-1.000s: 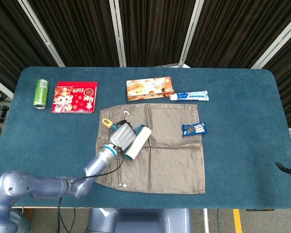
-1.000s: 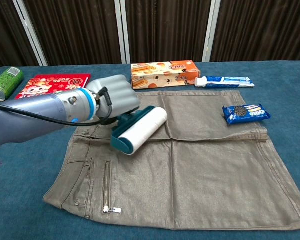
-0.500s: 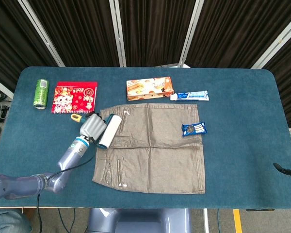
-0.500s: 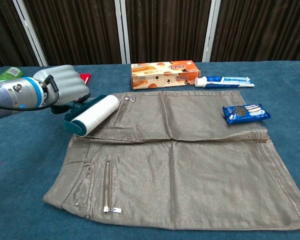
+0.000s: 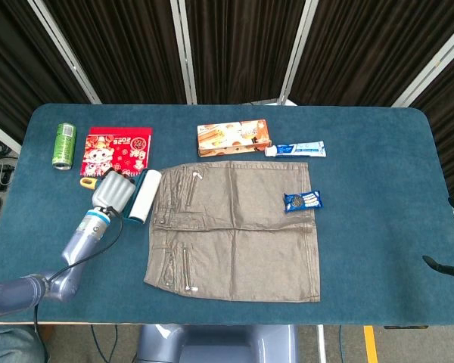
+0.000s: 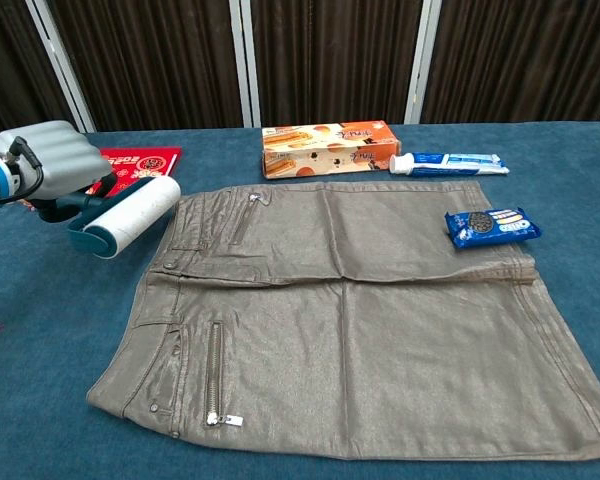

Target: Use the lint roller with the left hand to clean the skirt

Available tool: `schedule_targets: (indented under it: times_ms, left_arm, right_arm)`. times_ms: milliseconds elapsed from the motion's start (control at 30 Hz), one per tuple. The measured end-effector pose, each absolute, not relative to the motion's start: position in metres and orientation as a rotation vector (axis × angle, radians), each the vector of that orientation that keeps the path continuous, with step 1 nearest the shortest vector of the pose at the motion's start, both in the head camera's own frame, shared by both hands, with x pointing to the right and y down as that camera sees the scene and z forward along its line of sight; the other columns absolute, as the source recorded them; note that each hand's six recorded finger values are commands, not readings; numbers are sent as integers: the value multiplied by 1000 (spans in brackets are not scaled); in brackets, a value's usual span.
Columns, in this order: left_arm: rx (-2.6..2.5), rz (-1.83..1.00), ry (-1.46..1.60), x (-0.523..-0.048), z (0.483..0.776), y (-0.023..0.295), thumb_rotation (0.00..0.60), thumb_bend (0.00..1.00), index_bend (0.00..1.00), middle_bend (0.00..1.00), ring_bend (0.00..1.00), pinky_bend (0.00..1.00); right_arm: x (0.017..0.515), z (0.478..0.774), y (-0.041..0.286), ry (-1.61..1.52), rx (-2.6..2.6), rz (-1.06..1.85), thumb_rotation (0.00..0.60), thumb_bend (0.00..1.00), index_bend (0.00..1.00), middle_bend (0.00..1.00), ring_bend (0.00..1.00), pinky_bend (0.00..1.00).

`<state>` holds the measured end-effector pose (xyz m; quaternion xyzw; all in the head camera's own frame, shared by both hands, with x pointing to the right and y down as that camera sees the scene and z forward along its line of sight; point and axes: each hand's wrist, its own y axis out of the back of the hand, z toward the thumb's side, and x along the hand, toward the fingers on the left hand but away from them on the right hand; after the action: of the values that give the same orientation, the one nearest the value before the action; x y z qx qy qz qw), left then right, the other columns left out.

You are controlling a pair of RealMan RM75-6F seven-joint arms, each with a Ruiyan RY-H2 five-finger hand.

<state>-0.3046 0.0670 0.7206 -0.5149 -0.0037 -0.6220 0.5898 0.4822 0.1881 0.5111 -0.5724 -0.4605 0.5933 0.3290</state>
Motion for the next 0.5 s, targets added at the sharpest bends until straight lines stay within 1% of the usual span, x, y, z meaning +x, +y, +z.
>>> schedule_targets:
  times_ms: [67, 100, 133, 167, 200, 233, 267, 300, 367, 500]
  left_arm:
    - [-1210, -1467, -7, -313, 725, 70, 600, 776, 561, 436, 386, 458]
    - [-1214, -1474, -7, -316, 727, 72, 600, 742, 548, 427, 381, 456]
    - [-1221, -1484, -6, -319, 730, 74, 600, 639, 522, 405, 368, 448]
    - [-1227, -1490, -4, -321, 733, 76, 600, 462, 487, 365, 338, 422]
    - [-1232, -1496, -2, -323, 735, 77, 600, 320, 459, 325, 304, 389]
    - [-1238, -1502, 3, -324, 738, 79, 600, 142, 411, 255, 235, 325]
    - [-1243, -1504, 8, -325, 740, 80, 600, 33, 363, 188, 165, 256]
    - [-1249, -1507, 14, -326, 741, 81, 600, 4, 334, 152, 126, 219]
    - [-1276, -1519, 31, -328, 743, 84, 600, 0, 266, 94, 74, 166]
    - [-1320, -1540, 76, -332, 741, 84, 600, 0, 222, 51, 42, 141]
  right_arm:
    - [481, 511, 189, -1201, -1499, 1552, 600, 0, 0, 0, 0, 0]
    - [481, 511, 189, -1198, -1499, 1552, 600, 0, 0, 0, 0, 0]
    - [480, 511, 189, -1196, -1500, 1552, 600, 0, 0, 0, 0, 0]
    - [480, 512, 189, -1193, -1500, 1552, 600, 0, 0, 0, 0, 0]
    - [479, 512, 189, -1191, -1499, 1553, 600, 0, 0, 0, 0, 0]
    - [479, 512, 189, -1188, -1499, 1553, 600, 0, 0, 0, 0, 0]
    - [479, 512, 190, -1187, -1498, 1554, 600, 0, 0, 0, 0, 0]
    - [478, 512, 190, -1184, -1498, 1554, 600, 0, 0, 0, 0, 0]
    - [477, 513, 191, -1181, -1499, 1554, 600, 0, 0, 0, 0, 0]
    - [475, 512, 191, -1179, -1502, 1550, 600, 0, 0, 0, 0, 0]
